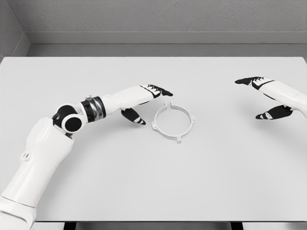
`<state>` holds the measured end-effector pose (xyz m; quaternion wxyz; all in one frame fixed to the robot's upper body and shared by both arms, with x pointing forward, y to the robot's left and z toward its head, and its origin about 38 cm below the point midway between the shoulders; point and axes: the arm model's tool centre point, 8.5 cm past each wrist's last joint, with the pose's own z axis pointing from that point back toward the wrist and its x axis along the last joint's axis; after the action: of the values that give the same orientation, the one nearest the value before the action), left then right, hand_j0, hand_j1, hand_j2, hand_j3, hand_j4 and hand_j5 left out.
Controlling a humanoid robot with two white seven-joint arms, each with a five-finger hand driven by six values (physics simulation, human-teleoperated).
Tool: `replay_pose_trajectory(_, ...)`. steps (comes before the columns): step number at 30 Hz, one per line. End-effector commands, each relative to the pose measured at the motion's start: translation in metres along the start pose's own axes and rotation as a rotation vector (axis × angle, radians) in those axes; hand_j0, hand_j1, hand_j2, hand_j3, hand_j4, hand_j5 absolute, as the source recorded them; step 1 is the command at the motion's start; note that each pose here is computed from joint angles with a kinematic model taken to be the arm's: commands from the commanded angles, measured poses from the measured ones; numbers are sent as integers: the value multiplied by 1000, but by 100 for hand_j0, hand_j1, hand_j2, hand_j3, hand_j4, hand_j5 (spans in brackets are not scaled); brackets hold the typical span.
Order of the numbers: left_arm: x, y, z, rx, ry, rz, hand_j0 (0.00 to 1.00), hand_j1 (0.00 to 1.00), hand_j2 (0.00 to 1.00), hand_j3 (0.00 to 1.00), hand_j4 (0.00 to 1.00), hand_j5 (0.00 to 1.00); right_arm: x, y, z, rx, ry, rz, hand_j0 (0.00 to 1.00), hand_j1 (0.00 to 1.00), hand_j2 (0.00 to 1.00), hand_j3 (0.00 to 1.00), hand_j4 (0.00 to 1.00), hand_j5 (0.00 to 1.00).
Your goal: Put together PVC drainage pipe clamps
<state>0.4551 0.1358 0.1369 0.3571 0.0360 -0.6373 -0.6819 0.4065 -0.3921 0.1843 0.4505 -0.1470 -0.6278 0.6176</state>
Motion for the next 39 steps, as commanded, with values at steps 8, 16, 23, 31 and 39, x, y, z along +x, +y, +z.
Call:
replay_pose_trajectory(8,5,-7,-11,-7,-9,17,100,100,100,100,100,100,-1,0,0,-2,2,-8,100,100,100,100,100,100)
replay_pose_trajectory(16,9,-8,-16,-2,-20,25,100,100,100,100,100,100,-1,0,1,-2,3,-8,100,100,100,100,100,100)
replay_pose_trajectory(23,14,-8,-22,-2,-26,19,100,100,100,100,100,100,-1,0,1,-2,3,-8,100,100,100,100,100,100)
replay_pose_trajectory(31,17,-8,-25,1,-35,23,100,100,100,100,100,100,-1,0,1,-2,2,-8,100,100,100,100,100,100)
replay_pose_trajectory(39,1,-1,-7,9,6,12,100,100,100,100,100,100,-3,1,2,0,8,-13,100,100,100,100,100,100)
